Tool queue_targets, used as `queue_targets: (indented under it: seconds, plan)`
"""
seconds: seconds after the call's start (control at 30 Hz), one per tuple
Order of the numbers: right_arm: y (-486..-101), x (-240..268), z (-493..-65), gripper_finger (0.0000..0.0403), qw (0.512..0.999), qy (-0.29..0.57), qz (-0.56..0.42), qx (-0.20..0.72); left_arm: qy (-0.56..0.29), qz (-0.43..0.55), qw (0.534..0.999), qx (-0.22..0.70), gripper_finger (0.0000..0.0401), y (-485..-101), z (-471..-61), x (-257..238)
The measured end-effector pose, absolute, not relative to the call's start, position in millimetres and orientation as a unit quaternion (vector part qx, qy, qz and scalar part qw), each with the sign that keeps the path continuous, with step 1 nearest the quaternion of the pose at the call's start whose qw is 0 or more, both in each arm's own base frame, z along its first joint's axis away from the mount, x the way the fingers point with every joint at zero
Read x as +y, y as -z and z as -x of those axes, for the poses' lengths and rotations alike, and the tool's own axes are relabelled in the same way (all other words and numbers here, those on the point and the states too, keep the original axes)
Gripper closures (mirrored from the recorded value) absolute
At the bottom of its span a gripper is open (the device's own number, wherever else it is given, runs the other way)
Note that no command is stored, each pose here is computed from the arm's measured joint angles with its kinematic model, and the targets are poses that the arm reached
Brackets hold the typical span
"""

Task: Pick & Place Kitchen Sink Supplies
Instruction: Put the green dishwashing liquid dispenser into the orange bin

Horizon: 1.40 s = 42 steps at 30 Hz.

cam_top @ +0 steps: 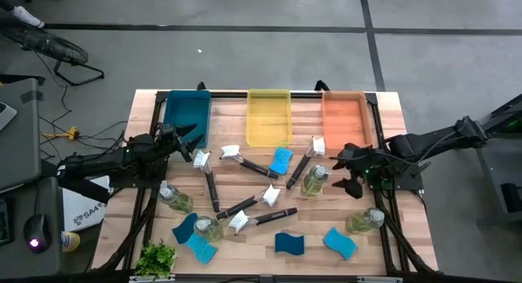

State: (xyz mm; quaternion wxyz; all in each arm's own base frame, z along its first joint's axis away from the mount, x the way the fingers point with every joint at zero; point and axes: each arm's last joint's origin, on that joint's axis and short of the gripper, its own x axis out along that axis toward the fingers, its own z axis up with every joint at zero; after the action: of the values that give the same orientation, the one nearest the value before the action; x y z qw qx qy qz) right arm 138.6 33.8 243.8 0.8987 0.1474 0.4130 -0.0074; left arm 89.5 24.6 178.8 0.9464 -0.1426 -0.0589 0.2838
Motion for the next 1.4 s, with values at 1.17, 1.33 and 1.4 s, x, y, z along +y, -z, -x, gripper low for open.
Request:
queue_targets:
  seconds: [1.17, 1.33, 1.4]
  plan:
    - [-251, 44, -182, 0.0078, 0.952, -0.043, -0.045, 0.299, -0.284, 0.143, 0.946, -0.059, 0.0121, -179, -89, 25]
    - [-251, 44, -182, 0.0098, 0.953, -0.041, -0.046, 0.296, -0.284, 0.143, 0.946, -0.059, 0.0121, -179, -89, 25]
    - [-251, 44, -182, 0.0104, 0.953, -0.040, -0.047, 0.297, -0.284, 0.143, 0.946, -0.059, 0.0121, -179, -89, 25]
